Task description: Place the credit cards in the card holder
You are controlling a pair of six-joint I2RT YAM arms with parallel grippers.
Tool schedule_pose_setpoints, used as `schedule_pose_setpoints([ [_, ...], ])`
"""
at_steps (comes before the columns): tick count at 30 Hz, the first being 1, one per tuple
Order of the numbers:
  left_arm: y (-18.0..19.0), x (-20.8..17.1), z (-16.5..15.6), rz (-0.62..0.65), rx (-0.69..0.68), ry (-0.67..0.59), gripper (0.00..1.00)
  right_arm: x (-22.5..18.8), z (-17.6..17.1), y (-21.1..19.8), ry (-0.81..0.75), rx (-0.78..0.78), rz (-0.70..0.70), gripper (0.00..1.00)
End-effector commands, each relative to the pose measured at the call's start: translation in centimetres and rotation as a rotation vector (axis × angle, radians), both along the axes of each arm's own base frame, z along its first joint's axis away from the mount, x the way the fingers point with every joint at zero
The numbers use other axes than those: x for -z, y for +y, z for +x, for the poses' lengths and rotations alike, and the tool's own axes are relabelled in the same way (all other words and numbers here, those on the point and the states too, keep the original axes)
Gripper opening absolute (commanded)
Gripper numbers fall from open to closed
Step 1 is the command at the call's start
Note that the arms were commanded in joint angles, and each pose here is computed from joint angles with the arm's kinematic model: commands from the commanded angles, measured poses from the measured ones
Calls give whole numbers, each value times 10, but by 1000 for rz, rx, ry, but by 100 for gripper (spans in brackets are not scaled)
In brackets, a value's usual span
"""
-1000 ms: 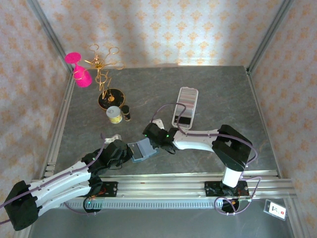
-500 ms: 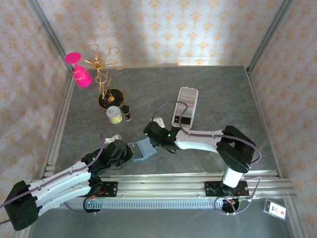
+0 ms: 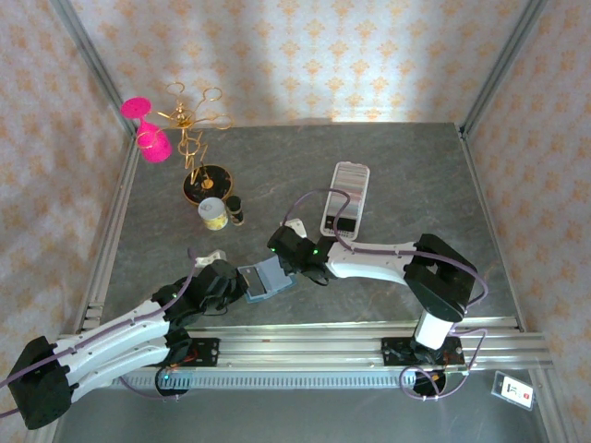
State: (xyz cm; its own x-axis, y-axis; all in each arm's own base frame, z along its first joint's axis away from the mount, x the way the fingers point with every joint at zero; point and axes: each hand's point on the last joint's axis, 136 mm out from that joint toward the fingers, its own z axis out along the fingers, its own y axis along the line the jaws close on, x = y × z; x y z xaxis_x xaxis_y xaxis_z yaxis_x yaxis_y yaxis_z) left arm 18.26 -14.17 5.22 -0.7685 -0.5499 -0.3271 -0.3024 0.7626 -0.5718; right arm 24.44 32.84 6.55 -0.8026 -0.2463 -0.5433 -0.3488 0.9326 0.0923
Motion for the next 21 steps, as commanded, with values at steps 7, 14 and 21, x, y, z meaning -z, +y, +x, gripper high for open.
schedule_pose_setpoints([
  [7, 2, 5, -5, 14, 16, 14, 0, 10, -4, -9, 31, 15, -7, 9],
  [14, -3, 1, -4, 4, 37, 5, 0, 6, -3, -10, 28, 30, 12, 0],
  [21, -27, -24, 4, -86, 117, -63, 28, 2, -9, -7, 59, 43, 115, 0],
])
